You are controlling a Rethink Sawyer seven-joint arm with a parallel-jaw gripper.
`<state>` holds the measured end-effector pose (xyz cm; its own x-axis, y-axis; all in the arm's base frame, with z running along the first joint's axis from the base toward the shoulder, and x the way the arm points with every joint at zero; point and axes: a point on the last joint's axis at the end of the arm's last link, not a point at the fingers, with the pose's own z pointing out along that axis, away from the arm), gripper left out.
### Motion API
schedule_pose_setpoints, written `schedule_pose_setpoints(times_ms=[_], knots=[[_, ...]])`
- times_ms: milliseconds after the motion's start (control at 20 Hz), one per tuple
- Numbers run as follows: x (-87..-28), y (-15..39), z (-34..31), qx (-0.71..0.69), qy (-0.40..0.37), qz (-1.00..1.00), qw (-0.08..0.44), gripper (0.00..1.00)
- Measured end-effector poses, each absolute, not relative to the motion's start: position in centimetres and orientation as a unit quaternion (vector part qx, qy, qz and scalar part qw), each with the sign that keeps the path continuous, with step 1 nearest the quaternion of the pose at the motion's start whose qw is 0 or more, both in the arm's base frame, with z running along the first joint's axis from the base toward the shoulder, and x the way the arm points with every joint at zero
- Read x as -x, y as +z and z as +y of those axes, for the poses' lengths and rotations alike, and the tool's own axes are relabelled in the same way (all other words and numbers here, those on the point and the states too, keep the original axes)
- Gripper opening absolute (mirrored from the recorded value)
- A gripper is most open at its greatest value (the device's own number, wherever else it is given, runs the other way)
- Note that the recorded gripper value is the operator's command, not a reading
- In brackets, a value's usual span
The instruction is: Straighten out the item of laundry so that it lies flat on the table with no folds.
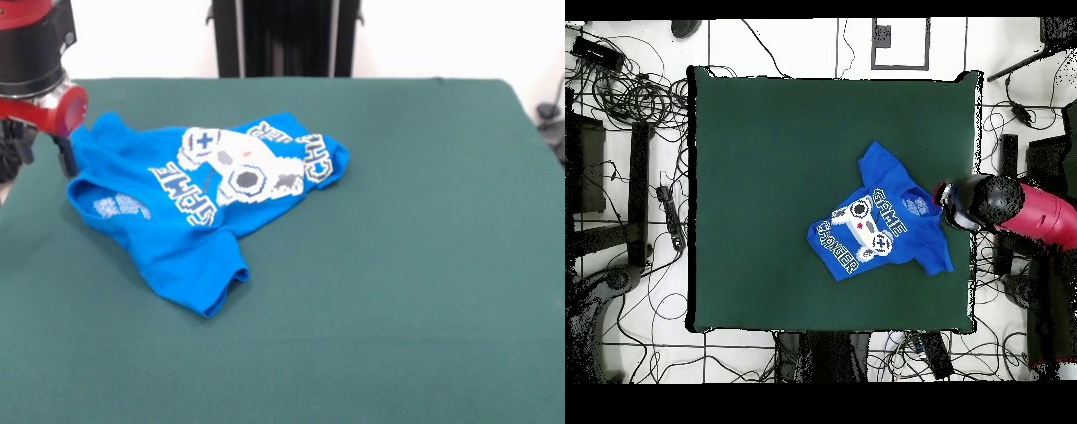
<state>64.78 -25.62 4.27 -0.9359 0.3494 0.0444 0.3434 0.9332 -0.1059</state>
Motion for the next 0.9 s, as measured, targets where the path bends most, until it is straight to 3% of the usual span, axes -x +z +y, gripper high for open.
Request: schedule_pose_setpoints(times_ms=[900], knots=[[-65.5,5.5,-22.8,0.15,0.054,-0.987,-0.019,1.0]])
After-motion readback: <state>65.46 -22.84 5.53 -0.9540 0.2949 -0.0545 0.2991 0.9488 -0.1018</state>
